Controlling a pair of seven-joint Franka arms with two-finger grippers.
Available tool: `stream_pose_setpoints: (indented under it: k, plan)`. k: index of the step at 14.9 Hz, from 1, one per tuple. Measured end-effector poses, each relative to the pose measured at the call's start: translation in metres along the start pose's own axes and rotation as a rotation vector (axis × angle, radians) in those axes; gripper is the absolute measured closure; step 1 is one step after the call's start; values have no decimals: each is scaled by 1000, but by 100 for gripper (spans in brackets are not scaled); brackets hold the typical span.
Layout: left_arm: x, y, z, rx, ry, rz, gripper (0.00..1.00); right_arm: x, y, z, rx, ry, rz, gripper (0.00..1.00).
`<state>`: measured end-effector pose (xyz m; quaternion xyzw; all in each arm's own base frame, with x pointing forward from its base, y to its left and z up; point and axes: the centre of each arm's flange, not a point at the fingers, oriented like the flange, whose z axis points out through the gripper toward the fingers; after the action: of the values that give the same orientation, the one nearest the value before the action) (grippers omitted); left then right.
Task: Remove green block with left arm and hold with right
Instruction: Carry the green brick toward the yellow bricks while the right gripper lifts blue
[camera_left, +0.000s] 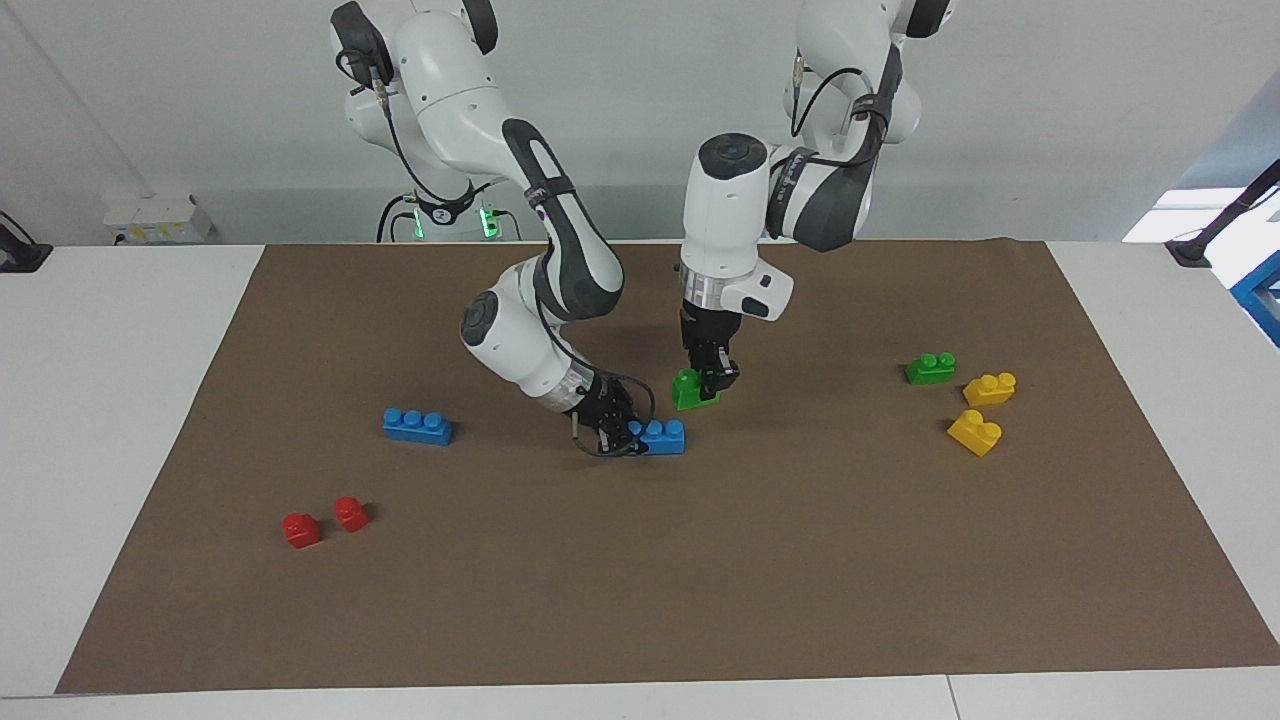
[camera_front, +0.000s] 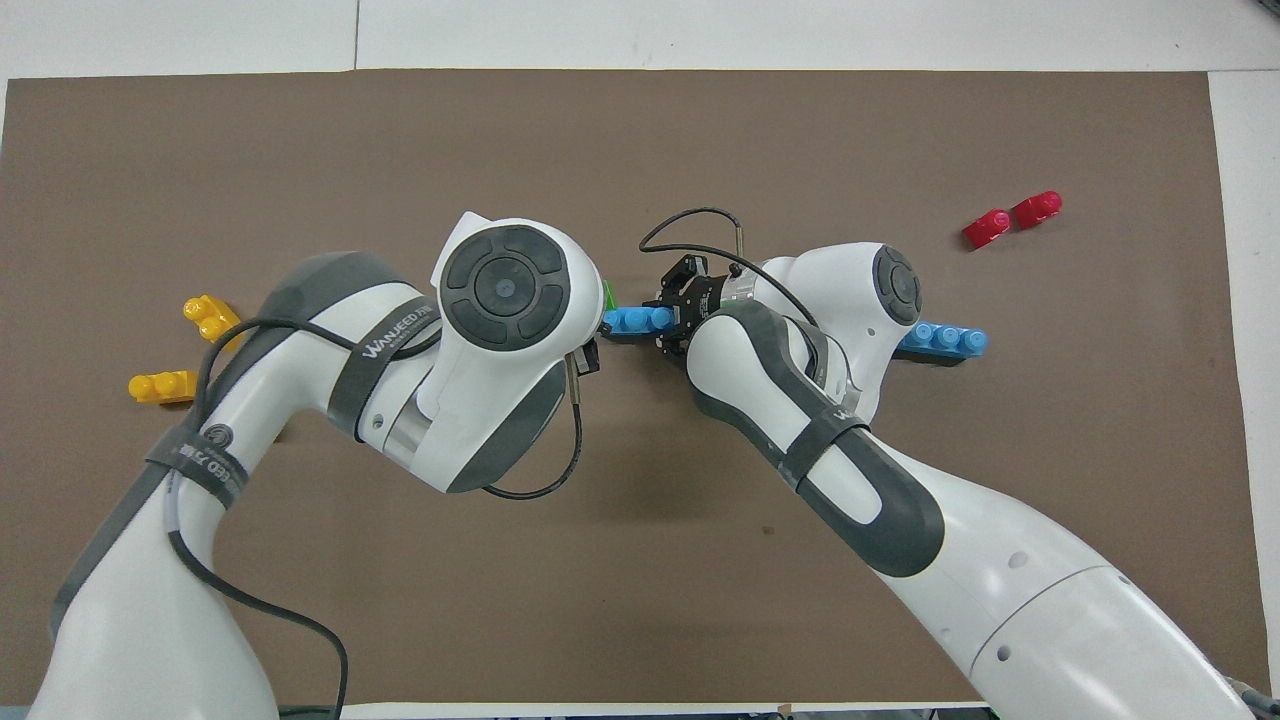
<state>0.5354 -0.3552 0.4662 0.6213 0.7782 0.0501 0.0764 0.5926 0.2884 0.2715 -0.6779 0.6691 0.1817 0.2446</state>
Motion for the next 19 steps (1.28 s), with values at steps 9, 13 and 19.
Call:
stream_pose_setpoints:
  k: [9, 13, 19]
  plan:
    - [120, 71, 2, 115, 100, 370, 64, 49, -43, -58, -44, -29, 13, 65]
    - [186, 89, 21, 188, 90, 587, 64, 74, -67, -137, -59, -30, -16, 65]
    - [281, 85, 60, 194, 75, 703, 64, 176, -76, -258, -93, -77, -96, 65]
